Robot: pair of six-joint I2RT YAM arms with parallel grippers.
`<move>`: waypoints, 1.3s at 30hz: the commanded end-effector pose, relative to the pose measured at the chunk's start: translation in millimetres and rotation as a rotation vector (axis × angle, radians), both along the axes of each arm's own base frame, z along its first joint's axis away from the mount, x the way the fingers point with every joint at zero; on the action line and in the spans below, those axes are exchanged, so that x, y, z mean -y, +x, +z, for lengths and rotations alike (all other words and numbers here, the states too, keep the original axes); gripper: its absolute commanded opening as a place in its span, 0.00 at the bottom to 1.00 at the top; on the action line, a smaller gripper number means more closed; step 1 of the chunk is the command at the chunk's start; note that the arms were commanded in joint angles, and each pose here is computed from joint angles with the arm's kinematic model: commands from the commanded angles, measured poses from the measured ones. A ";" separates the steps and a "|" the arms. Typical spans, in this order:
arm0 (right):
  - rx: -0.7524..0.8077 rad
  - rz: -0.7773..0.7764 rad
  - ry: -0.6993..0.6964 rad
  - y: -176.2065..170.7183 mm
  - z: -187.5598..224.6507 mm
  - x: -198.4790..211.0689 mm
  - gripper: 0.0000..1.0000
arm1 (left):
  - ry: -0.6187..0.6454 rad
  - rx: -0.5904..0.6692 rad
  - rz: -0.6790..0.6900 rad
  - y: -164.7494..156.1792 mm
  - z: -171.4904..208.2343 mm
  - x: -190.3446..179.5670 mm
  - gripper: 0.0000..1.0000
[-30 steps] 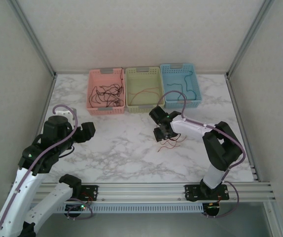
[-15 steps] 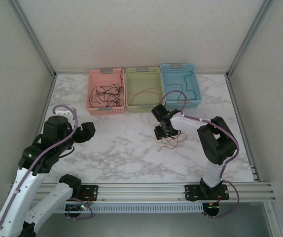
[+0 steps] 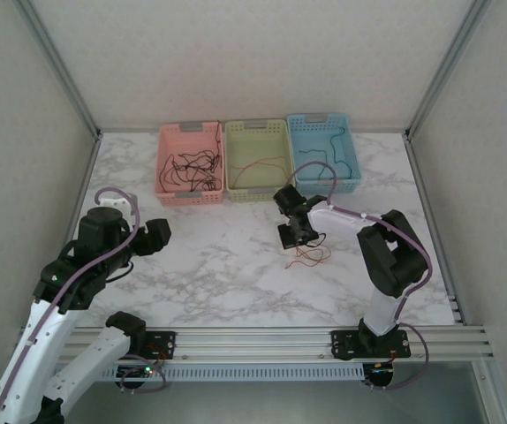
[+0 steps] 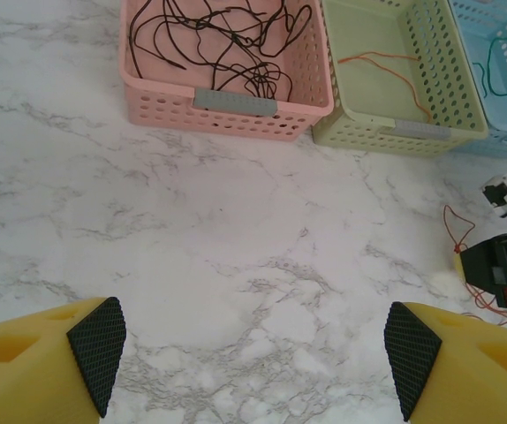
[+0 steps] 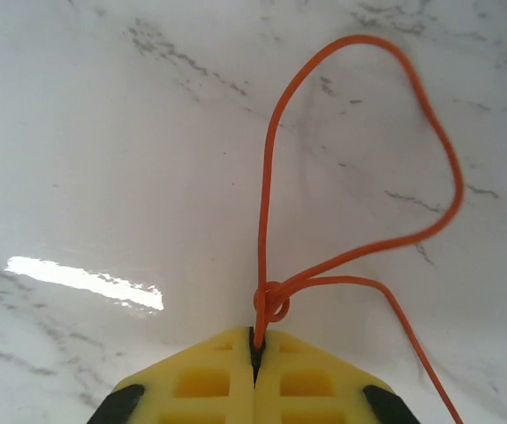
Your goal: Untangle the cables
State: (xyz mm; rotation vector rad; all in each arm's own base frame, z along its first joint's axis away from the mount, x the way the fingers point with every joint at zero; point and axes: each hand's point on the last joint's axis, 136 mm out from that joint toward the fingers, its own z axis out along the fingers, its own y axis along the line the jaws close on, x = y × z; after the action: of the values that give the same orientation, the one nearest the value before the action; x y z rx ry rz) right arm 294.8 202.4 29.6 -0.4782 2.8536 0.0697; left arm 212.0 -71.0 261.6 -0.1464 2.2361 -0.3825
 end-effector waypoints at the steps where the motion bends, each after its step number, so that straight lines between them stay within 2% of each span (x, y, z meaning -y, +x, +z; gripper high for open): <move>1: 0.084 0.002 0.092 3.9 43.0 -7.0 0.00 | 0.019 -0.006 -0.002 -2.8 -3.7 -2.4 0.80; 7: 0.266 0.006 0.210 27.5 134.8 -22.3 0.00 | 0.021 -0.008 0.000 -2.7 -4.4 -2.8 0.80; 12: 0.429 0.006 0.312 62.4 217.0 -45.1 0.00 | 0.024 -0.006 0.005 -3.1 -4.1 -4.0 0.80; 15: 0.499 0.007 0.364 86.2 254.7 -61.3 0.00 | 0.026 -0.004 0.011 -3.3 -4.6 -5.3 0.80; 19: 0.580 -0.011 0.397 126.4 285.7 -78.6 0.00 | 0.028 -0.007 0.011 -2.7 -5.6 -5.1 0.80; 24: 0.619 -0.096 0.426 185.9 294.4 -92.2 0.00 | 0.031 -0.008 0.013 -2.7 -6.2 -5.6 0.80; 27: 0.616 -0.129 0.420 217.3 282.6 -100.5 0.00 | 0.032 -0.008 0.017 -2.6 -6.2 -6.4 0.80; 34: 0.543 -0.190 0.448 265.3 221.7 -117.0 0.00 | 0.035 -0.013 0.016 -2.6 -8.2 -6.3 0.80; 35: 0.527 -0.201 0.452 269.3 211.2 -117.7 0.03 | 0.034 -0.013 0.017 -2.4 -8.1 -6.3 0.80; 36: 0.516 -0.202 0.460 272.4 203.6 -119.6 0.11 | 0.035 -0.014 0.017 -2.2 -8.0 -6.3 0.80; 39: 0.478 -0.178 0.482 275.7 183.5 -129.6 0.42 | 0.036 -0.019 0.017 -1.7 -9.2 -5.9 0.80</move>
State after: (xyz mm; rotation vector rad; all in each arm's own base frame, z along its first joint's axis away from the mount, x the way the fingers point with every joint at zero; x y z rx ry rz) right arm 568.4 323.4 211.9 -0.1156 2.2921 0.4453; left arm 212.0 -70.1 259.6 -0.1493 2.2394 -0.3760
